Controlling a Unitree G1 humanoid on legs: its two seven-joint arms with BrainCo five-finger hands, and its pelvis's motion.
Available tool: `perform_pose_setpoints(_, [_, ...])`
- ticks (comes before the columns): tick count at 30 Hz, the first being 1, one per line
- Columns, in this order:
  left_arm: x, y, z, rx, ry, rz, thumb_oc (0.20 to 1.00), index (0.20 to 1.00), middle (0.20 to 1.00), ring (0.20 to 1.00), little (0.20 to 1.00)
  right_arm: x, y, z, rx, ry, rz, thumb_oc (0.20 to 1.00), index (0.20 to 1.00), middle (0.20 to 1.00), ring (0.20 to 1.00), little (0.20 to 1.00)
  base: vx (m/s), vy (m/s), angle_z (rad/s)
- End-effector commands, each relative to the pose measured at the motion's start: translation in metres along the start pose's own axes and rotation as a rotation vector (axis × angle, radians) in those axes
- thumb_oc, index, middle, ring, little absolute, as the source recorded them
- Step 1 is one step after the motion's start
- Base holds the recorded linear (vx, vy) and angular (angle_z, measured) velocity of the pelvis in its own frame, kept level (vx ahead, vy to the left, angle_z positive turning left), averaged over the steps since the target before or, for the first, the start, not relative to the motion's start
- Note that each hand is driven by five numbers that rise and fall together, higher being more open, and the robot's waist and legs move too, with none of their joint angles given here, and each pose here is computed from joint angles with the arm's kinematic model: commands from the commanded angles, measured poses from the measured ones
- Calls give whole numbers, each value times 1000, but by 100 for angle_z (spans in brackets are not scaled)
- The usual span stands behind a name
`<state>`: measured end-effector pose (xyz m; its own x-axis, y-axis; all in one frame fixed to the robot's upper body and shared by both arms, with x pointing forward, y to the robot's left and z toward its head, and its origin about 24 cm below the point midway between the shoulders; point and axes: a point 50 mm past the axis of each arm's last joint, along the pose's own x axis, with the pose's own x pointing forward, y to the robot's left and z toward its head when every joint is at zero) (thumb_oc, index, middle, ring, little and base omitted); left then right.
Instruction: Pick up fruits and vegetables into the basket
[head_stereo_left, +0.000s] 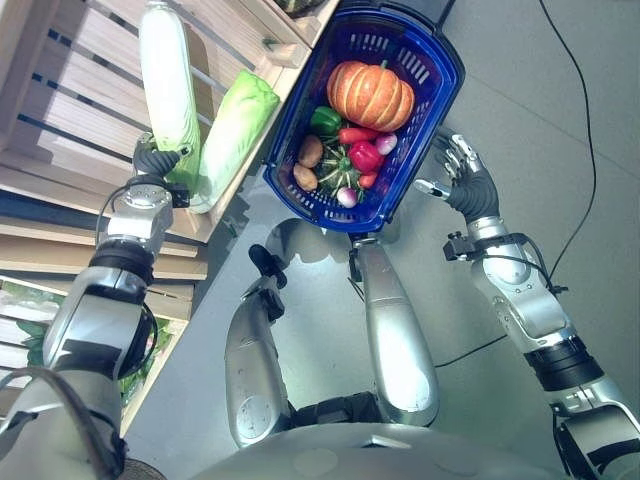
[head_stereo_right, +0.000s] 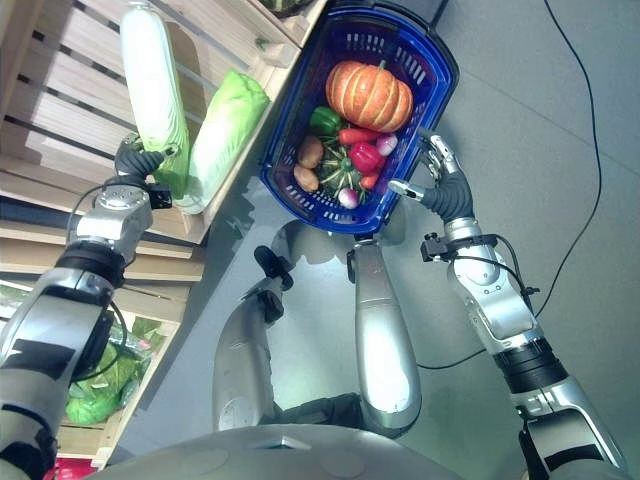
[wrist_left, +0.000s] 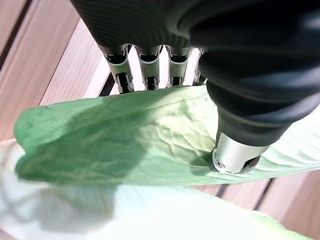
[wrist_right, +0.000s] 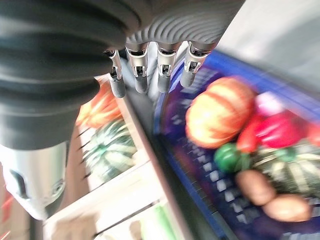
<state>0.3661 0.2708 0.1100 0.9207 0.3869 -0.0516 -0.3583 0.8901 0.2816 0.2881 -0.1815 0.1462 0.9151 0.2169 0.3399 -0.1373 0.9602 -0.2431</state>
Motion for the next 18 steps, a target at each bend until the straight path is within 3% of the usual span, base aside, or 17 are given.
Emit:
perform_pose_setpoints(1, [-8,2,3,17,-115,8,200,200,200,200,200,11,6,36,39,-183,78,1000,1000,1000,1000,1000,-13,-89,18])
perform_pose_setpoints(12, [-23,13,72,125,-513,-1,200,200,200,200,200,46,20,80,224,-258,233,1000,1000,1000,1000,1000,-27,-85,17])
perform_pose_setpoints(18, [-42,-4,106,145,-709,-58,200,200,200,200,200,61,36,88,373,-241,196,1000,1000,1000,1000,1000,-8,-46,16])
